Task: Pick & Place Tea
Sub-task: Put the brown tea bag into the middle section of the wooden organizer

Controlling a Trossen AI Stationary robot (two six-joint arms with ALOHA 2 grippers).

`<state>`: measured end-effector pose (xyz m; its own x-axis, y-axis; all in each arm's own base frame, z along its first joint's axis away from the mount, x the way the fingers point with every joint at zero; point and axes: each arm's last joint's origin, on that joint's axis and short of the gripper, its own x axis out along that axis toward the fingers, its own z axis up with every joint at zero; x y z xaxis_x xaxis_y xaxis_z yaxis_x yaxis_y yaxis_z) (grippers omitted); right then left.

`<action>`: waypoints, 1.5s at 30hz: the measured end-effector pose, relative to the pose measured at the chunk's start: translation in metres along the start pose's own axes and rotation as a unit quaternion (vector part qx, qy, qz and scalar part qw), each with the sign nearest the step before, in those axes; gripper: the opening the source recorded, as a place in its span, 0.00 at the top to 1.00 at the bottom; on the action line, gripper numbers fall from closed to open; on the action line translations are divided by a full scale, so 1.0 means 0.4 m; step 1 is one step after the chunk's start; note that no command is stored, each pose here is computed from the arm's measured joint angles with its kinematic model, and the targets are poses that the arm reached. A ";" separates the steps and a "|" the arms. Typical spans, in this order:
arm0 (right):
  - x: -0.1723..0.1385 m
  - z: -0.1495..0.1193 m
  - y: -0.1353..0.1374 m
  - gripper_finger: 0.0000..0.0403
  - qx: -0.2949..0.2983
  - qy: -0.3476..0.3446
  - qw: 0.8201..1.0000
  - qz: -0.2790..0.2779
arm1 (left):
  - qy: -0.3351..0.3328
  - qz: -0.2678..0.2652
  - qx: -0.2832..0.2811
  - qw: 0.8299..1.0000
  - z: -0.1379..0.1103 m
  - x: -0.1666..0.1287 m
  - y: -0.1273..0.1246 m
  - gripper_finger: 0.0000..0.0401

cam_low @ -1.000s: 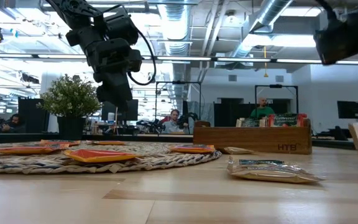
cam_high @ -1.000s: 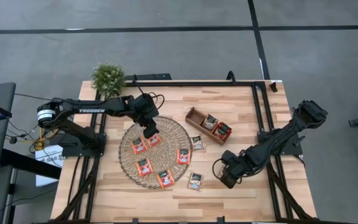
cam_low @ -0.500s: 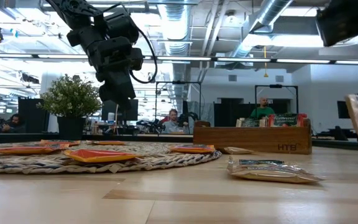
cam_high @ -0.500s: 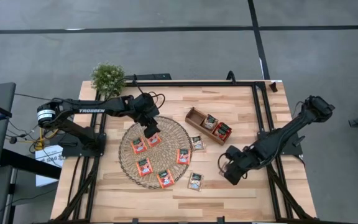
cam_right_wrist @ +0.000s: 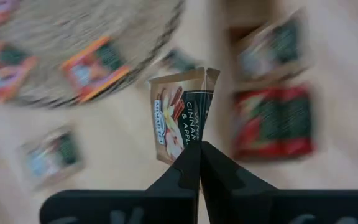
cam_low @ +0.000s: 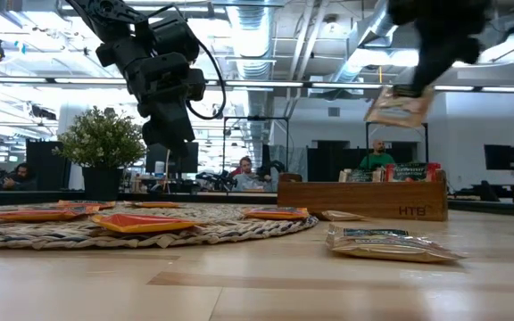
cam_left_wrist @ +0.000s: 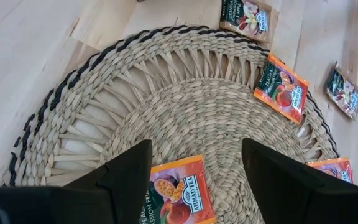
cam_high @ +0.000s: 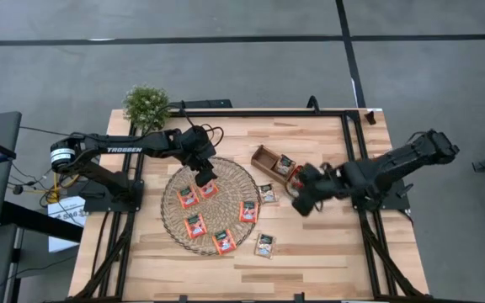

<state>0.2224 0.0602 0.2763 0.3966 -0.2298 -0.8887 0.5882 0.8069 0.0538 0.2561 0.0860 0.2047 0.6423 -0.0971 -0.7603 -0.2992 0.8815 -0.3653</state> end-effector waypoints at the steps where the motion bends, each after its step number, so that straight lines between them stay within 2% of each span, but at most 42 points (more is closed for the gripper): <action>1: 0.003 0.020 -0.009 1.00 -0.005 -0.001 1.000 -0.016 | 0.000 0.000 0.000 1.000 0.000 0.000 0.000 0.40; 8: 0.050 0.125 -0.054 1.00 -0.051 0.009 0.996 -0.073 | -0.003 0.000 0.003 1.000 0.001 0.000 0.000 0.40; 18: 0.134 0.194 -0.077 1.00 -0.093 0.049 0.988 -0.114 | -0.015 -0.003 0.008 1.000 0.007 0.000 -0.002 0.40; 27: 0.201 0.205 -0.087 1.00 -0.103 0.084 0.980 -0.148 | -0.024 -0.005 0.012 1.000 0.012 0.000 -0.002 0.40; 45: 0.257 0.203 -0.074 1.00 -0.109 0.103 0.976 -0.157 | -0.026 -0.005 0.015 1.000 0.013 0.000 -0.003 0.40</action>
<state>0.3029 -0.0316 0.2203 0.0571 -0.3886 -0.9197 0.4849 0.8160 -0.3147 0.2600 0.0875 0.2080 0.6817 -0.0823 -0.7270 -0.2716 0.8942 -0.3558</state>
